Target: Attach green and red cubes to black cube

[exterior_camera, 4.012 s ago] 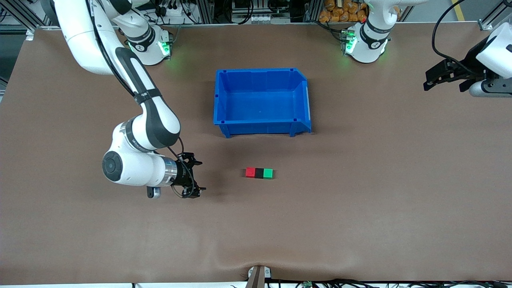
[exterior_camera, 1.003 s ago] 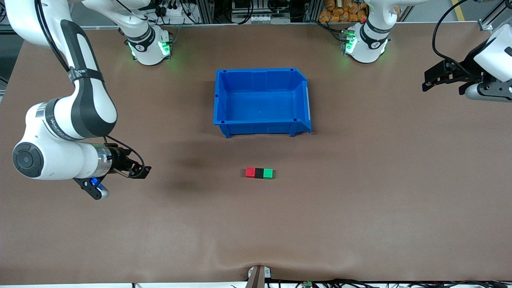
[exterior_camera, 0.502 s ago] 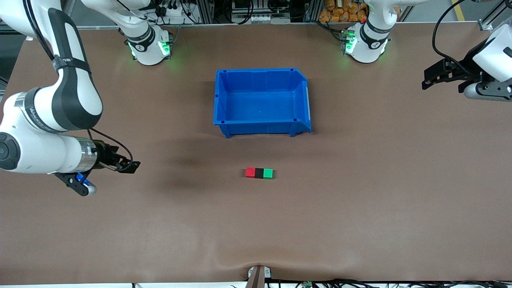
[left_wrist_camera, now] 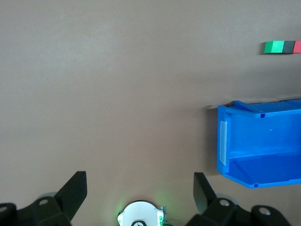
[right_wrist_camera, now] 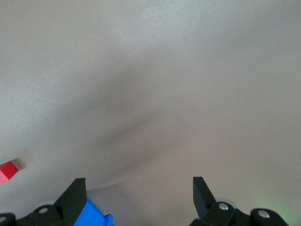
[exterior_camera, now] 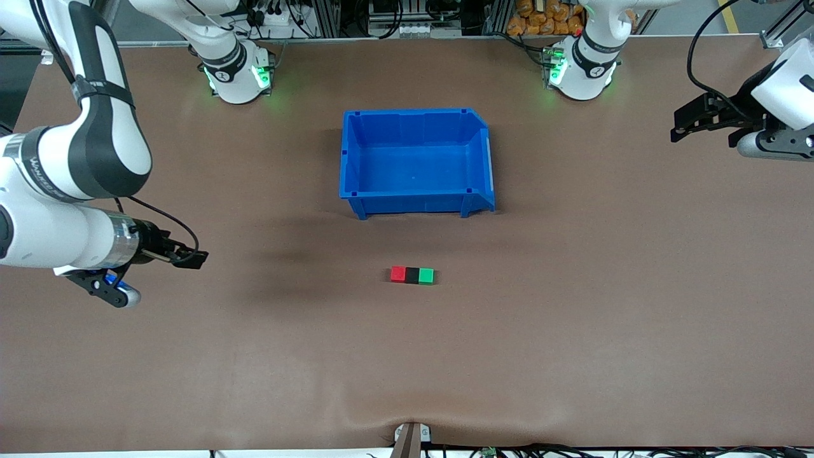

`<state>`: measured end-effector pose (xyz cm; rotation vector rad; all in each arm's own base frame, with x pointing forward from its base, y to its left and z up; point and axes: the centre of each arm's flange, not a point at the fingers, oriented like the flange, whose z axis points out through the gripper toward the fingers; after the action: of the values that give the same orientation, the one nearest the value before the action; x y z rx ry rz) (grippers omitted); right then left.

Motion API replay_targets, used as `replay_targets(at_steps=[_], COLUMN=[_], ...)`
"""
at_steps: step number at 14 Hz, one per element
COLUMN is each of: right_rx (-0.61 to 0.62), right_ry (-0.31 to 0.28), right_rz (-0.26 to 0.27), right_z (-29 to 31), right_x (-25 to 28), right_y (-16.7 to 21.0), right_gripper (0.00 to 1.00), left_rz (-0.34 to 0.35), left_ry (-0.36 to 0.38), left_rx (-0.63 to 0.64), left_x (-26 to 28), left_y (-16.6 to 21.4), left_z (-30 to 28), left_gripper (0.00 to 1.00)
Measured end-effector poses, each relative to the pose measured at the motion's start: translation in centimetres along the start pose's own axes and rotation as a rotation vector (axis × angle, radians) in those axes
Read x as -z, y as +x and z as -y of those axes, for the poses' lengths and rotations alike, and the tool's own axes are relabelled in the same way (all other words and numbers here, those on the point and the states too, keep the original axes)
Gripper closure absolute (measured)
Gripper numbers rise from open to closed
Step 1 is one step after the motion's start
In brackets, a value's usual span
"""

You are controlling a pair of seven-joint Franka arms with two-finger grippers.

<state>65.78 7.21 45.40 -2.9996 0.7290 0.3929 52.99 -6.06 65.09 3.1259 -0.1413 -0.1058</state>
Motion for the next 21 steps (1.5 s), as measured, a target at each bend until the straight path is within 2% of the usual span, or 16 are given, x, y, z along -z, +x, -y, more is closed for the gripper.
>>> replay_targets(at_steps=[9,15,17,21], right_rx=[0.130,0.158,0.192,0.238], right_ry=[-0.005,-0.013,-0.020,-0.016], right_rz=[-0.044,-0.059,-0.053,-0.080], right_z=[-2.9,-3.8,-4.2,-5.9], right_x=[3.0,4.9,5.4,7.2], right_y=[0.0,-1.0,-1.4,-1.7], right_gripper=[0.00,0.00,0.00,0.00], left_rz=[-0.003,-0.005,-0.019,-0.054], left_ry=[0.000,-0.001,-0.001,-0.003], left_rx=[0.002,0.017,0.018,0.040], left_x=[0.1,0.2,0.8,2.4], left_y=[0.0,0.0,0.0,-0.2], left_z=[0.1,0.9,1.0,2.4], left_gripper=[0.00,0.00,0.00,0.00])
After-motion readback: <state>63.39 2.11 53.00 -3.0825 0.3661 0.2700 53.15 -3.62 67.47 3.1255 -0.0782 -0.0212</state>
